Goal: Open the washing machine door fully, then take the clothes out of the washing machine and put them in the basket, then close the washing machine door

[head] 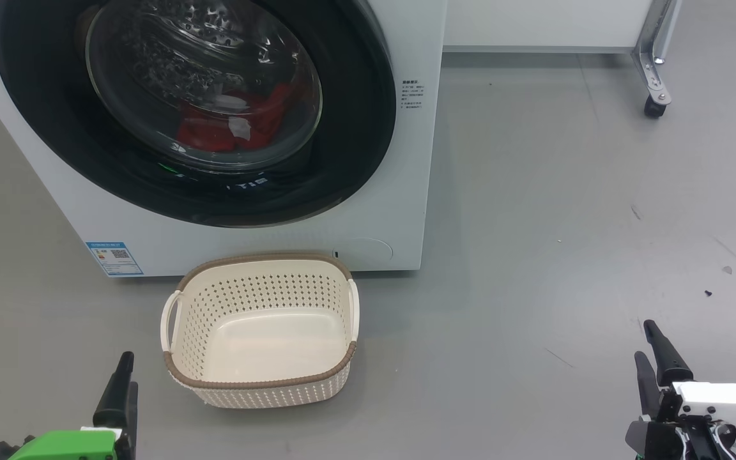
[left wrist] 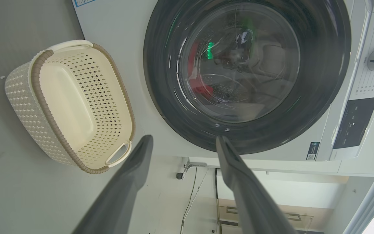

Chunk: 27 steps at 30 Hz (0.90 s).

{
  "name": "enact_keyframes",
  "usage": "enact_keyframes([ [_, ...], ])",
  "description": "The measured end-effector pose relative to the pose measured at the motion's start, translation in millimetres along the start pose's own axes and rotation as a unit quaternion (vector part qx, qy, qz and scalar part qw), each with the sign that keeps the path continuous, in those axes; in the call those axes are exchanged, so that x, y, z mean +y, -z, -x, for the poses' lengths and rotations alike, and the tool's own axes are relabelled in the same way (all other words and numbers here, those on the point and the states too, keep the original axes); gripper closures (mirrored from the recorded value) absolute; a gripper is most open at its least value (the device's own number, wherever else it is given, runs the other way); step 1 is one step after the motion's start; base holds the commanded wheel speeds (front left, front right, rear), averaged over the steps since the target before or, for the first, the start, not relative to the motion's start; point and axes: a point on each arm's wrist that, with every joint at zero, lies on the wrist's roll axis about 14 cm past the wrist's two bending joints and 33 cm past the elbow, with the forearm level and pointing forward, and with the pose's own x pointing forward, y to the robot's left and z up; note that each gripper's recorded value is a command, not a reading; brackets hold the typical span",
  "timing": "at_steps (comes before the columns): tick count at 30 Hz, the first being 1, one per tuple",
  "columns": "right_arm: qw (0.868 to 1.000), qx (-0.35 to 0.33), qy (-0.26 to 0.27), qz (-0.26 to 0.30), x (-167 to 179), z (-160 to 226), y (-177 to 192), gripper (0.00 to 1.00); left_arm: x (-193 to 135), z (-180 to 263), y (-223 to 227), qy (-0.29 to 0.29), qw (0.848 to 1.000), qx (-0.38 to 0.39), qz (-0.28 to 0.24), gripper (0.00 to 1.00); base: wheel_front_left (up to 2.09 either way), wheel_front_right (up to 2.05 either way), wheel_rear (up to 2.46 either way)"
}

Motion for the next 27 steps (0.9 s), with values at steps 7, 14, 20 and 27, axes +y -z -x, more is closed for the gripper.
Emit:
enact_keyframes([
  [7, 1.0, -0.004, -0.005, 0.005, 3.7, -0.8, 0.1, 0.0, -2.5, -0.2, -1.9, 0.004, 1.0, -0.009, -0.002, 0.0, 0.0, 0.0, 0.0],
  [14, 1.0, -0.012, -0.011, 0.012, 7.2, -1.3, -0.9, 0.0, -4.5, 0.0, -5.3, 0.007, 1.0, -0.02, -0.005, 0.0, 0.0, 0.0, 0.0],
  [20, 0.999, -0.019, -0.019, 0.023, 12.9, -2.0, -2.6, 0.0, -7.6, 0.2, -9.9, 0.012, 0.999, -0.031, -0.01, 0.0, 0.0, 0.0, 0.0],
  [27, 0.998, -0.033, -0.032, 0.036, 21.7, -2.8, -8.6, 0.0, -16.7, 0.1, -15.0, 0.025, 0.999, -0.044, -0.019, 0.0, 0.0, 0.0, 0.0],
])
